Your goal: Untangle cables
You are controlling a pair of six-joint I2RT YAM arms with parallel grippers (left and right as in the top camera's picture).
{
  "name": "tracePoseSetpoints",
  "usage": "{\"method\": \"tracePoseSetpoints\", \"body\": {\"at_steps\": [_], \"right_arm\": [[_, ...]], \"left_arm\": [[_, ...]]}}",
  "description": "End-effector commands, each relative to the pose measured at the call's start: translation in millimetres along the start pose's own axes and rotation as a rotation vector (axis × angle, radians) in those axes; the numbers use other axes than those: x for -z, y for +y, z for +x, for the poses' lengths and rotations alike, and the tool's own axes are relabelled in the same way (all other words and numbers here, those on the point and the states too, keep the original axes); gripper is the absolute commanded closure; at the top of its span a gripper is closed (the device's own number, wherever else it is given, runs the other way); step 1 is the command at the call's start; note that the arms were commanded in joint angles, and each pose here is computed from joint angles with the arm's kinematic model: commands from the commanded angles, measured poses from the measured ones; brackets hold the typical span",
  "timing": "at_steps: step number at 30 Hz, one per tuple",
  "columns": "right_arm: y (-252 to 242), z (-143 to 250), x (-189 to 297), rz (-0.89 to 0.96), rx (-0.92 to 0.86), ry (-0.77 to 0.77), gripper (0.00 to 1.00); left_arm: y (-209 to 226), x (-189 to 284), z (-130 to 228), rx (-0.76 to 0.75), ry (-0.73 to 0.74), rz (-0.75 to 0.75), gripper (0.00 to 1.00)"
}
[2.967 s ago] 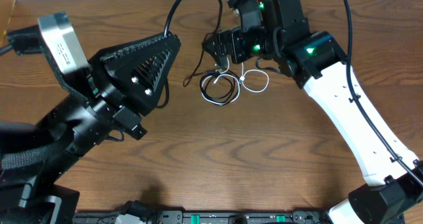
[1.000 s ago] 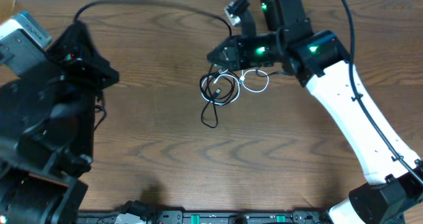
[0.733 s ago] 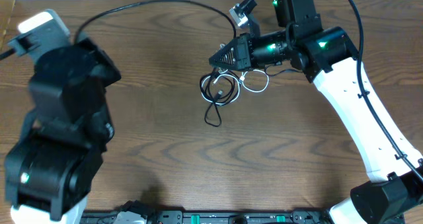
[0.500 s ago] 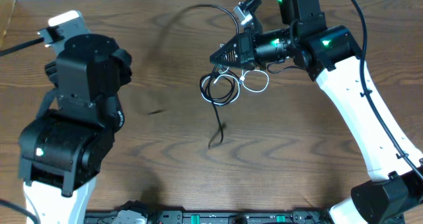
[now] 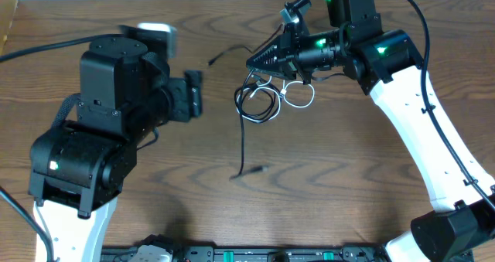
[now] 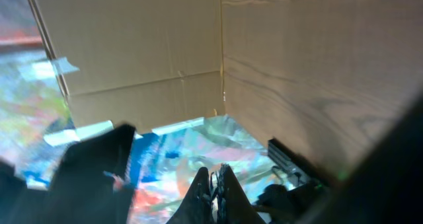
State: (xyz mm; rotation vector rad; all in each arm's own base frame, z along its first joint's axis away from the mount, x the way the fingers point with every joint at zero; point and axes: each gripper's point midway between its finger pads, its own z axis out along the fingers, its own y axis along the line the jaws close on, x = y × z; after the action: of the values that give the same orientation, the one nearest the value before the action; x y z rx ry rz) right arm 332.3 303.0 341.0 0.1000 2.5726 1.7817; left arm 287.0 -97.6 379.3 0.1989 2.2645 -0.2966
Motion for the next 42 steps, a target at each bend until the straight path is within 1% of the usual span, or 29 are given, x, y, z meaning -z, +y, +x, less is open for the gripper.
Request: {"method": "tracePoseSetpoints", "body": {"at_steps": [1, 6, 8, 9, 10, 12, 18, 20, 22, 26, 32, 35, 38, 40, 42], "right_arm": [[6.1, 1.2, 5.5, -0.013, -0.092, -0.009, 0.99], [7.8, 1.0, 5.4, -0.020, -0.147, -0.007, 0.99], [12.1, 2.0, 5.5, -0.037, -0.130, 0.004, 0.99], [17.1, 4.3, 5.6, -0.057, -0.113, 0.022, 0.99], [23.4, 7.4, 5.8, -0.083, -0.096, 0.045, 0.99], [32.9, 11.3, 5.3, -0.117, -0.083, 0.074, 0.98], [38.8, 17.6, -1.8, -0.125, -0.062, 0.089, 0.99], [41.7, 20.3, -4.5, -0.130, -0.066, 0.097, 0.98], [45.5, 21.5, -6.8, -0.138, -0.060, 0.099, 0.98], [54.5, 23.9, -10.1, -0.160, -0.046, 0.105, 0.99], [56.7, 29.3, -13.9, -0.162, -0.043, 0.122, 0.98], [58.2, 35.7, -18.2, -0.162, -0.038, 0.141, 0.99], [59.1, 39.4, -20.8, -0.162, -0.035, 0.151, 0.99], [59.7, 41.8, -22.6, -0.162, -0.030, 0.157, 0.99], [60.2, 43.9, -24.0, -0.161, -0.029, 0.162, 0.98]], "left_arm": [[-50.9, 7.7, 7.0, -0.130, 0.025, 0.302, 0.25], [-78.9, 15.4, 3.2, -0.205, -0.004, 0.477, 0.25], [-83.9, 15.2, 0.3, -0.208, -0.012, 0.508, 0.26], [-84.5, 14.3, -0.7, -0.209, -0.014, 0.512, 0.28], [-84.4, 10.7, -0.8, -0.207, -0.007, 0.511, 0.30], [-84.0, 5.0, -0.2, -0.201, 0.007, 0.511, 0.30], [-84.8, -9.6, 1.2, -0.190, 0.043, 0.521, 0.31], [-85.3, -11.6, 1.8, -0.187, 0.050, 0.526, 0.36], [-87.7, -11.6, 2.6, -0.186, 0.055, 0.543, 0.46], [-87.7, -12.3, 3.4, -0.185, 0.060, 0.543, 0.46], [-81.0, -16.0, 2.5, -0.205, 0.053, 0.499, 0.46], [-73.2, -20.0, 1.6, -0.206, 0.052, 0.447, 0.47], [-72.9, -20.3, 0.3, -0.208, 0.046, 0.444, 0.48], [-71.8, -20.8, 0.2, -0.208, 0.046, 0.437, 0.56], [-69.3, -21.9, 0.0, -0.208, 0.046, 0.421, 0.62]]}}
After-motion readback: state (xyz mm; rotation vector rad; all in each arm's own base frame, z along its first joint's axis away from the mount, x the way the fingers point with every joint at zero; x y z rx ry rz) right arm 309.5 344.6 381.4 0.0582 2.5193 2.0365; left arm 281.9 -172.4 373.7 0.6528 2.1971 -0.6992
